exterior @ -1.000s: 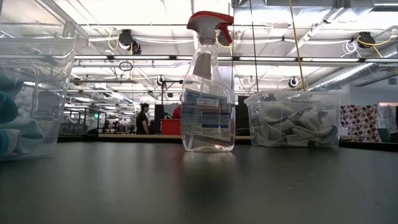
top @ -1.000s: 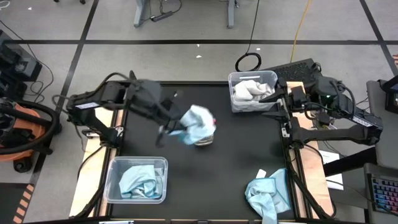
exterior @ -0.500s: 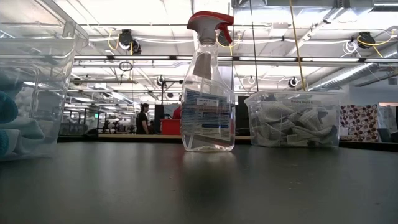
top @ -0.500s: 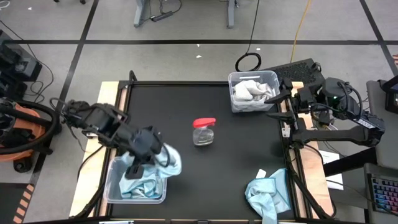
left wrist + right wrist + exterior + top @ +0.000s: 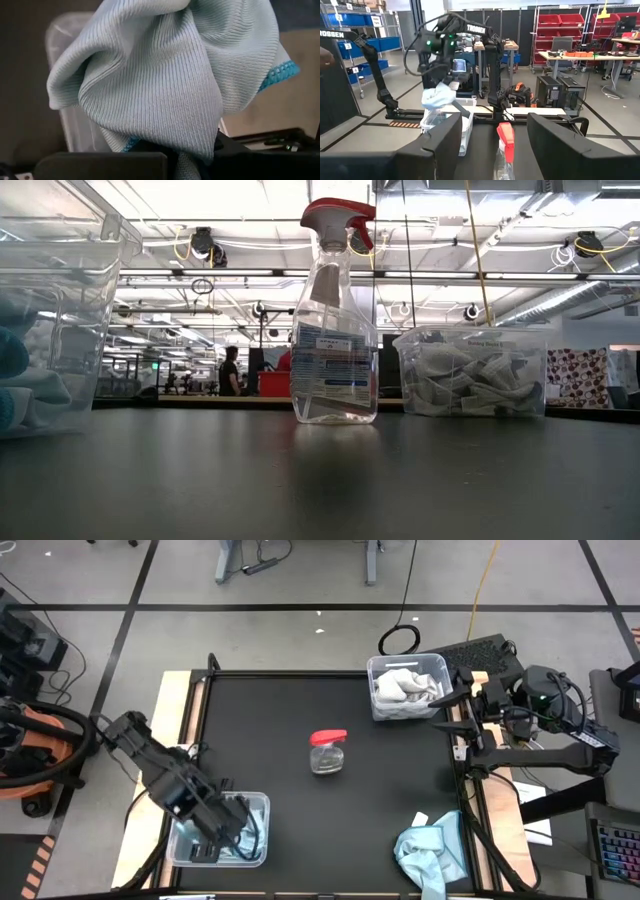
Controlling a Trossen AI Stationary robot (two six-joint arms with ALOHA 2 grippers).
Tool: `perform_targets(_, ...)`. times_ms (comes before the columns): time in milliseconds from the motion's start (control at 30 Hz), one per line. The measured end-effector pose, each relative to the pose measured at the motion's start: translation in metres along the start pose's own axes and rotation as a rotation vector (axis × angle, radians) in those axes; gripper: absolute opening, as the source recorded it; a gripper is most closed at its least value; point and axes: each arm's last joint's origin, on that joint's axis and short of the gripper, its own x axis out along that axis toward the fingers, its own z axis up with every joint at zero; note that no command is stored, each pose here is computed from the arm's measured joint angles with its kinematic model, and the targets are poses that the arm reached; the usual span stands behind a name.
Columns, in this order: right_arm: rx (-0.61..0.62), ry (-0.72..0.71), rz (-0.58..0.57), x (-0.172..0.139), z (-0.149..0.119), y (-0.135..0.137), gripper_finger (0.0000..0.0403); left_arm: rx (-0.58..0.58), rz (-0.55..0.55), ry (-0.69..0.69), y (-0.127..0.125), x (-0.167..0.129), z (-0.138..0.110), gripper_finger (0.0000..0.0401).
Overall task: Sort microfiber towel by color & place in baskets
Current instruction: Put the blue towel into the bottom transparent bin
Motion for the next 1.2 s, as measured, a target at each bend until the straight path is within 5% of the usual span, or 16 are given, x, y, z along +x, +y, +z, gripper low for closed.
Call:
perform_targets(533, 0.018, 0.022, 0.005, -0.017, -0.004, 0.006, 0.0215, -0.096, 0.123, 0.196, 0.003, 0.098, -0.023, 0.0035)
perform_targets(967, 0.109, 0.087, 0.083, -0.021, -0.011, 0.010, 0.0215, -0.151, 0.102, 0.169, 0.010, 0.134, -0.024, 0.0104)
perform_targets(1200, 0.144, 0.141, 0.120, -0.021, -0.016, 0.011, 0.0215, -0.215, 0.131, 0.182, 0.017, 0.143, -0.026, 0.0177)
